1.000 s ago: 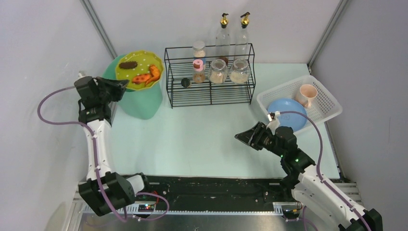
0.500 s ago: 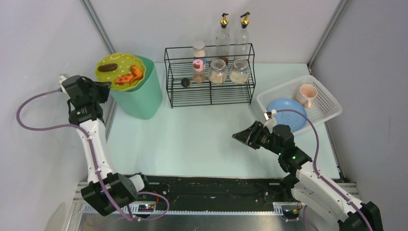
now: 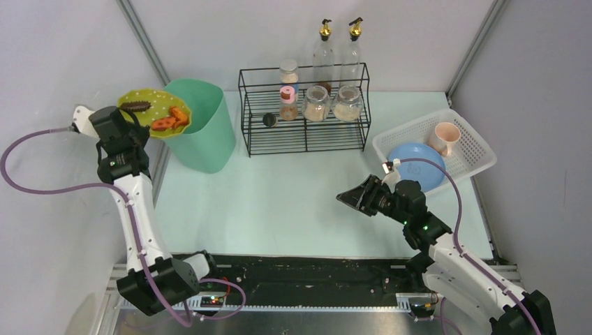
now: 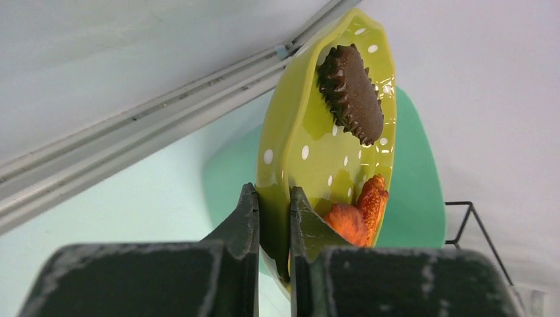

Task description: Clear the kitchen counter

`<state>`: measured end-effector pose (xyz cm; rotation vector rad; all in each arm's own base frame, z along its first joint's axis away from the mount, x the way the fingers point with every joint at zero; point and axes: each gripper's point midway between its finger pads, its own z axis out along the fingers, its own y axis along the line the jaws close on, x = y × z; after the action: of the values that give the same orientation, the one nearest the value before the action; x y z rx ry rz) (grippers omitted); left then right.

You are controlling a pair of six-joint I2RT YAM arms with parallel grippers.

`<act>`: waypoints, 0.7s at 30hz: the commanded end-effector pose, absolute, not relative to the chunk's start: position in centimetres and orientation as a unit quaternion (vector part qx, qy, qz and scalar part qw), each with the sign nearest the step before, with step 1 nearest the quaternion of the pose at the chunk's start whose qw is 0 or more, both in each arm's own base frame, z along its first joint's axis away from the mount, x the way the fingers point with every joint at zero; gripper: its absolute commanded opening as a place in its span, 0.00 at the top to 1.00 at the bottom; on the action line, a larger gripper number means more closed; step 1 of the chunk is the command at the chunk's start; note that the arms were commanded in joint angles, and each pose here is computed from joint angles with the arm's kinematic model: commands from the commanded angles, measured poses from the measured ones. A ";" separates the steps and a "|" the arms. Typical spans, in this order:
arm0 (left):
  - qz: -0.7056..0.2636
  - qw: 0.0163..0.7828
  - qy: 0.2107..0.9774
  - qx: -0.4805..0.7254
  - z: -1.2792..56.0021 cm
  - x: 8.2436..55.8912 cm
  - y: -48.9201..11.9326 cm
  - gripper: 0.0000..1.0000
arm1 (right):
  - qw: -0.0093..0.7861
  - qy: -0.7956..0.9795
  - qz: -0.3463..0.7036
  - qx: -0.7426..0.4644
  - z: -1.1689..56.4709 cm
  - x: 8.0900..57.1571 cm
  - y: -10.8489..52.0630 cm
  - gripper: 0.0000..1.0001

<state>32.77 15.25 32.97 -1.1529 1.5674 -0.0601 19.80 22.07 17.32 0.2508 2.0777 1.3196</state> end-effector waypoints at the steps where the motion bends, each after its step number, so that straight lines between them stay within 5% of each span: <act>1: 0.031 0.689 0.575 -0.440 43.2 31.4 15.7 1.00 | 0.339 0.783 0.515 0.079 18.1 19.8 22.5 0.45; 21: 0.245 0.685 0.580 -0.366 48.3 32.1 13.3 1.00 | 0.335 0.781 0.522 0.078 17.4 18.9 22.3 0.45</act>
<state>33.51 12.08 39.11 -0.7524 1.6281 0.4994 19.17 22.05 16.75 0.2359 2.0698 1.3318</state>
